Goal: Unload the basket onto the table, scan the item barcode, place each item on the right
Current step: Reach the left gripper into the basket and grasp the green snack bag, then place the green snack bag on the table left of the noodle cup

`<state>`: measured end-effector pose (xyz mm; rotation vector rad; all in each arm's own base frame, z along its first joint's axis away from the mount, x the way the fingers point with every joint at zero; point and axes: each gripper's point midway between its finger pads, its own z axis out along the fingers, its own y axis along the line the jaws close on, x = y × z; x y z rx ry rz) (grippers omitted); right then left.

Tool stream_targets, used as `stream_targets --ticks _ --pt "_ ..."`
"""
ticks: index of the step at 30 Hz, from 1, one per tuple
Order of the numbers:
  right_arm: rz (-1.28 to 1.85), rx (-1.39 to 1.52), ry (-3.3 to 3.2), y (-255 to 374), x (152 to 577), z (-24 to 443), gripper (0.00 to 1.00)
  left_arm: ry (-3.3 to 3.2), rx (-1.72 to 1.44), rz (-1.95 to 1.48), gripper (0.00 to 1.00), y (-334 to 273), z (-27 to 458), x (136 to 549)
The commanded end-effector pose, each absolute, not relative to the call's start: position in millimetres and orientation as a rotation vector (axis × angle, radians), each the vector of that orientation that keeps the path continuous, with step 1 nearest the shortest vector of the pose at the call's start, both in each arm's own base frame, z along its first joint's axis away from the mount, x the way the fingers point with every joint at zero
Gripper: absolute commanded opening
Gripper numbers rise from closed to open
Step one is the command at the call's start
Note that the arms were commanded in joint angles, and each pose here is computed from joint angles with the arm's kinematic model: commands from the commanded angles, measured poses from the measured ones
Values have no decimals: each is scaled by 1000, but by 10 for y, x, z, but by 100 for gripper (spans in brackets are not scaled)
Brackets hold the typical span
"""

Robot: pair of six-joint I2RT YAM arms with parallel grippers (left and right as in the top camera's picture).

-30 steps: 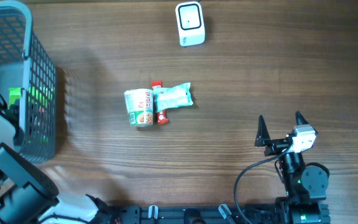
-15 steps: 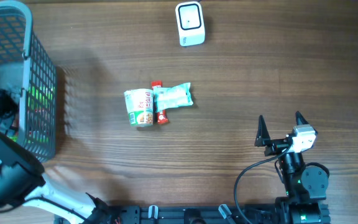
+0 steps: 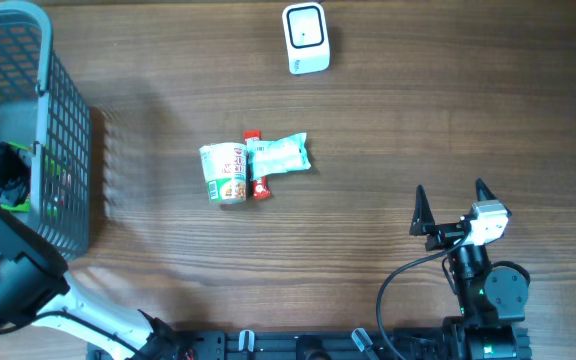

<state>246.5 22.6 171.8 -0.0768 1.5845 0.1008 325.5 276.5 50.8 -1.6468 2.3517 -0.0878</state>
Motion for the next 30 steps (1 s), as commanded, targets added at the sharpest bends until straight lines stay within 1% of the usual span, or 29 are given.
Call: stream_targets --ticks 1,3,4,5,6,8,9,11,12,13,15,19,20,22,24,28,30 --pt "112 -67 1581 225 2465 1726 100 2112 -1426 -55 4 2930 1863 3492" --pt "112 -67 1581 225 2465 1726 100 1899 -1344 -55 4 2847 2831 3427" --pt "113 -67 1581 225 2465 1726 100 1829 -1302 -83 4 2746 3170 3380" --pt "112 -67 1581 225 2465 1726 100 1751 -1213 -163 4 2495 3630 3300" --pt "113 -67 1581 225 2465 1726 100 1714 -1127 -242 4 2238 3929 3224" --pt "113 -67 1581 225 2465 1726 100 1688 -951 -357 4 1655 4379 3021" --pt "113 -67 1581 225 2465 1726 100 1693 -898 -379 4 1388 4488 2906" --pt "113 -67 1581 225 2465 1726 100 1757 -807 -436 4 897 4511 2770" --pt "112 -67 1581 225 2465 1726 100 1831 -747 -456 4 652 4422 2727" --pt "113 -67 1581 225 2465 1726 100 1944 -702 -461 4 427 4231 2686" --pt "112 -67 1581 225 2465 1726 100 2105 -695 -431 4 239 3895 2652" --pt "113 -67 1581 225 2465 1726 100 2462 -611 -306 4 -143 2917 2759" --pt "113 -67 1581 225 2465 1726 100 2560 -610 -181 4 -171 2490 2831" --pt "112 -67 1581 225 2465 1726 100 2624 -687 73 4 -14 1904 2947" --pt "113 -67 1581 225 2465 1726 100 2597 -808 297 4 254 1529 3070" --pt "113 -67 1581 225 2465 1726 100 2660 -881 258 4 215 1069 3315" --pt "113 -67 1581 225 2465 1726 100 2703 -883 262 4 184 887 3352"
